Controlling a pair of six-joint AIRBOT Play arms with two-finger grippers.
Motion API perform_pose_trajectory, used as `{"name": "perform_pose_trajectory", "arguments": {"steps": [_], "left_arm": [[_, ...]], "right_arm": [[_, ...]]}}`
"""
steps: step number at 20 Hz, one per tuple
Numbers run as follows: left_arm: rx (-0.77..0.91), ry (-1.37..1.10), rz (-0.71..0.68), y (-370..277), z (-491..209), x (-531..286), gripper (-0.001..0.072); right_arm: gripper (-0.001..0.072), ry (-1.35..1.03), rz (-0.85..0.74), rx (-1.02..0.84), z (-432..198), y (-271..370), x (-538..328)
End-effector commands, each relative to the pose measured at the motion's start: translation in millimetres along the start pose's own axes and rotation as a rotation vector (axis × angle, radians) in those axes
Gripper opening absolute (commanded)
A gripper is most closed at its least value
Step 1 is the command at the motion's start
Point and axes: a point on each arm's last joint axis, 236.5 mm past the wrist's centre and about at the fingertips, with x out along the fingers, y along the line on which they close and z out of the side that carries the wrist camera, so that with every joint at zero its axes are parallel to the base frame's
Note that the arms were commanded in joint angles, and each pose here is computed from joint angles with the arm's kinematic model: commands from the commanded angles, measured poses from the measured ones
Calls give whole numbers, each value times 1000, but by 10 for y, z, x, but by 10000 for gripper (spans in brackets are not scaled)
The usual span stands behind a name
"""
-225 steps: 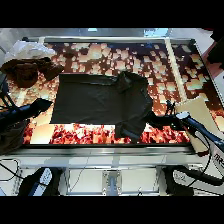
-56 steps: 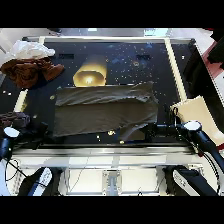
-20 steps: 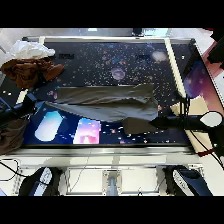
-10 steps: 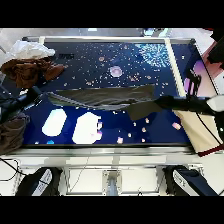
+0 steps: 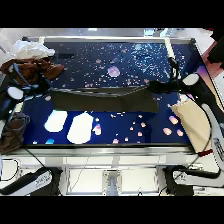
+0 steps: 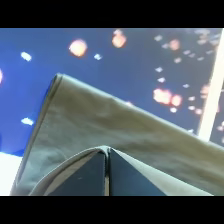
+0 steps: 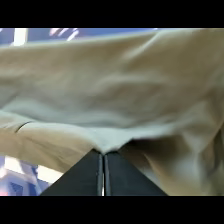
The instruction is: Fold the shirts.
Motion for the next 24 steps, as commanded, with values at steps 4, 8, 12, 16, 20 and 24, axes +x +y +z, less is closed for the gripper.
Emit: {"name": "perform_pose_trajectory", "arguments": {"steps": [4,8,12,16,20,24], "left_arm": [[35,30,6,-122,-248,733,7],[33,-28,-11,-209,-114,750,14],[41,-103,-55,-451,282,617,684],[62,-154,-111,-791,716,360,684],[60,-194,-158,-1028,983,157,682],[80,-208,-209,-1172,1023,106,675]], "right_arm": [[24,30,-42,23,11,-324,799],[26,47,-60,21,-65,-409,965],[223,3,-88,-6,195,-524,741],[352,-15,-107,7,466,-712,184],[488,81,-111,204,212,-1093,16],[616,180,-78,296,-73,-1320,175]]}}
